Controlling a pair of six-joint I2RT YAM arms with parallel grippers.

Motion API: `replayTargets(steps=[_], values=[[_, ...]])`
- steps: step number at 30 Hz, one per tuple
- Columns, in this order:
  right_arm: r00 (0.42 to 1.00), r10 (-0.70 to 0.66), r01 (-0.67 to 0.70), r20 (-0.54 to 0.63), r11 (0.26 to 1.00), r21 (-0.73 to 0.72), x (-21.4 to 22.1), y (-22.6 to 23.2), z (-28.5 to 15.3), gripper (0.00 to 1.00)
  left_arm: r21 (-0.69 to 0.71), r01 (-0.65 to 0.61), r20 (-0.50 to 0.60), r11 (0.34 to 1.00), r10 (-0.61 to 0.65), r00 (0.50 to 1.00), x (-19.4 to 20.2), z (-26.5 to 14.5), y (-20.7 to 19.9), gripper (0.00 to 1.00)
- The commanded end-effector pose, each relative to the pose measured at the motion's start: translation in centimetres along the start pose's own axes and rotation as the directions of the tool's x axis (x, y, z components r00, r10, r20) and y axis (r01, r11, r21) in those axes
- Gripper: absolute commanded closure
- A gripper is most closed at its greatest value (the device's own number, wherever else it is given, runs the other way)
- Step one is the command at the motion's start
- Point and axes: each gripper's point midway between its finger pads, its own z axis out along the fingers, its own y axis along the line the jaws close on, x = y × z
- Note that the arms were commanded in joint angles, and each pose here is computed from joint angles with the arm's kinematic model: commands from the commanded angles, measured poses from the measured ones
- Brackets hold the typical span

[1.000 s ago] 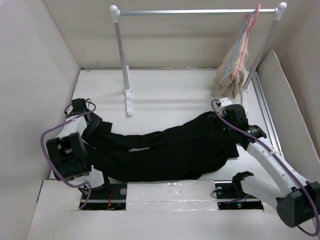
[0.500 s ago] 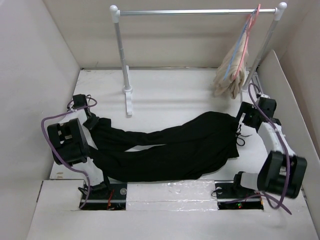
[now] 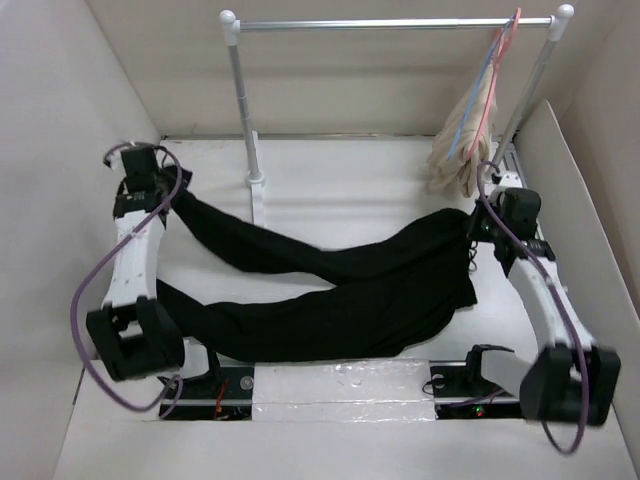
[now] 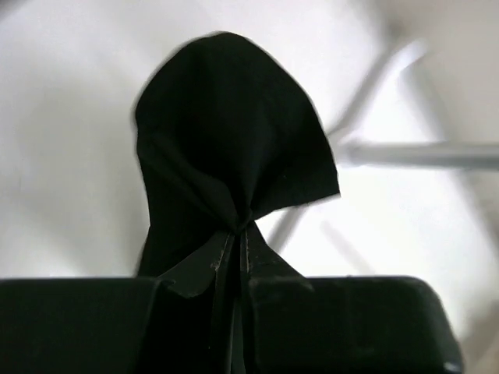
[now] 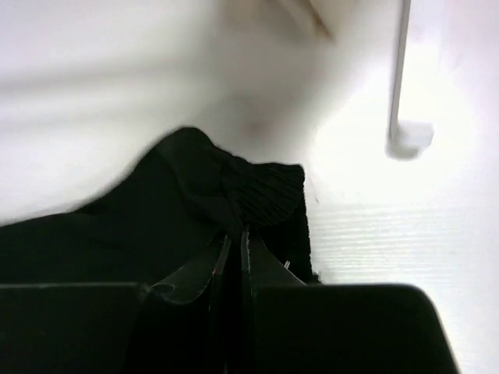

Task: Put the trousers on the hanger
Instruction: Flatten out the trousers at the center of the board.

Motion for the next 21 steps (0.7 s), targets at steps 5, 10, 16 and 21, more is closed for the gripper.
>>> replayTargets(steps=[5,10,16,21], values=[[0.956,-0.124,0.091,0.267,0.987,0.133,-6.5,2.5,-13.5,0.99,0.124,0.091,0.348,0.988,-0.129,0.929,-10.7,-13.0,-3.0,1.0],[0.958,-0.172,0.135,0.228,0.976,0.17,-5.3,2.3,-14.8,0.99,0.057,0.125,0.334,0.991,-0.137,0.933,-8.9,-11.6,-0.5,1.0],[0.962,-0.172,0.147,0.212,0.981,0.126,-6.9,2.8,-12.4,1.0,0.111,0.122,0.179,0.986,-0.14,0.974,-7.7,-5.9,-3.3,1.0],[0.956,-0.194,0.168,0.219,0.977,0.13,-9.0,2.9,-13.3,1.0,0.159,0.099,0.214,0.982,-0.133,0.968,-11.4,-7.0,-6.4,1.0]])
